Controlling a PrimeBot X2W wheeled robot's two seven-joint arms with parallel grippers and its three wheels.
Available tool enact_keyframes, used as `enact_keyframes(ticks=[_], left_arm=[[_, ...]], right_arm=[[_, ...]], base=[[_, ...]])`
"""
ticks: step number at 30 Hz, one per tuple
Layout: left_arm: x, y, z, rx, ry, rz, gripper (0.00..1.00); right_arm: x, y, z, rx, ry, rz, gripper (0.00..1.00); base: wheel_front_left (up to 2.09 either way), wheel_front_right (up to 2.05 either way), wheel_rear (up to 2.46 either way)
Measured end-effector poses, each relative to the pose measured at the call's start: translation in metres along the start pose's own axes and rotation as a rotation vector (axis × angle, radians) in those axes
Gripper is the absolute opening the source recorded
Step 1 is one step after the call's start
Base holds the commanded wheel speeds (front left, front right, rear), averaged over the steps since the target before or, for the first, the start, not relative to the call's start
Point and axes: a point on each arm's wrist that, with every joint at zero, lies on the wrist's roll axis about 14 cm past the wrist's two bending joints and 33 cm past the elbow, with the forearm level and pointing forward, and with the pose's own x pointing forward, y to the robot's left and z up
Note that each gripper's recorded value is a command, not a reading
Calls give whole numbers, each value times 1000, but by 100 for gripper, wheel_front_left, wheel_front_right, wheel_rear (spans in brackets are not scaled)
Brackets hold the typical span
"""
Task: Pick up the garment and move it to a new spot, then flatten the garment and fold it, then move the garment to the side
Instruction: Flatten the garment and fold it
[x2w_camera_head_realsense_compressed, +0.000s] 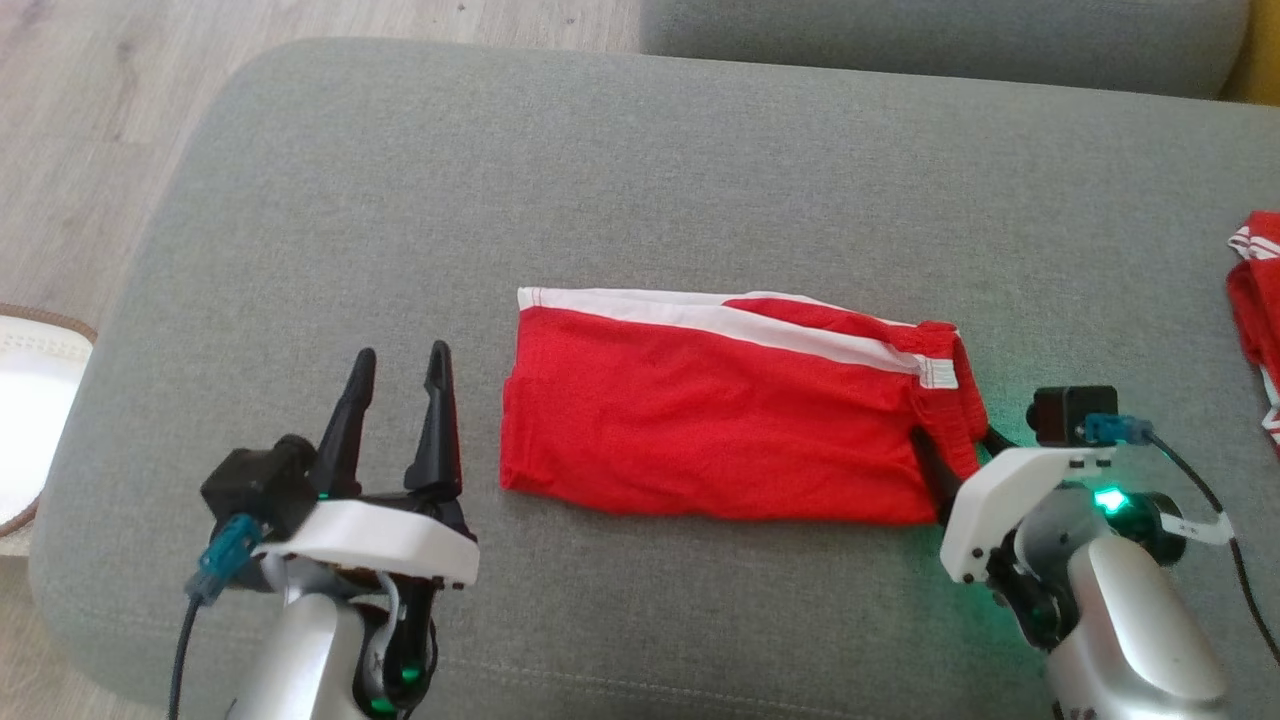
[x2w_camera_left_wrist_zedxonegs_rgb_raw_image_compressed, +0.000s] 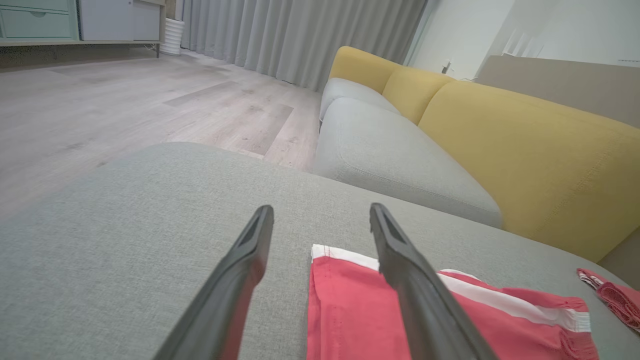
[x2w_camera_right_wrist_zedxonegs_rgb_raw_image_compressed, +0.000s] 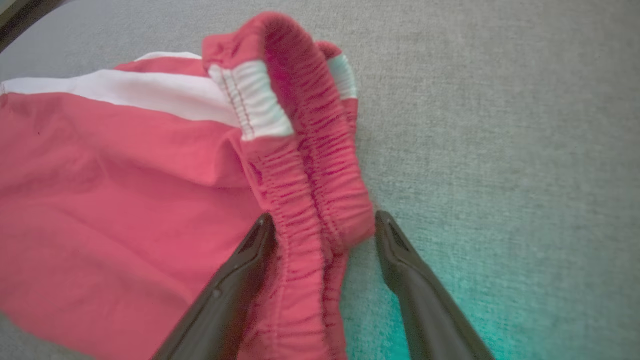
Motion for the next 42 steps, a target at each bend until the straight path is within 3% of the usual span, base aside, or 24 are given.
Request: enact_keyframes(ticks=[1, 3, 4, 5, 12, 21, 25, 32, 42], left_arm=[[0, 1, 0, 5, -2, 3, 100], [1, 1, 0, 8, -1, -2, 100], [1, 0, 0, 8, 0, -5, 100], [1, -1, -1, 6, 1, -8, 100], [7, -13, -5, 8, 9, -42, 100], [13, -28, -13, 1, 29, -90, 100], [14, -30, -15, 0, 35, -97, 100], [13, -32, -16, 8, 36, -104, 100], [3, -22, -10, 13, 26, -77, 100]], right_arm=[[1, 1, 1, 8, 0, 5, 94], [2, 4, 2, 23, 0, 16, 41], [3, 5, 3, 28, 0, 22, 25], [3, 6, 3, 33, 0, 26, 0], [-2, -5, 11, 81, -22, 18, 0], [-27, -75, 13, 102, 24, -97, 0], [-37, -88, 14, 140, 19, -108, 0], [-43, -71, 24, 163, -33, -51, 0], [-43, 16, 65, 151, -140, 189, 0]], base=[[0, 0, 0], [0, 0, 0], [0, 0, 0], [0, 0, 0], [0, 0, 0], [0, 0, 0], [0, 0, 0], [0, 0, 0], [0, 0, 0]])
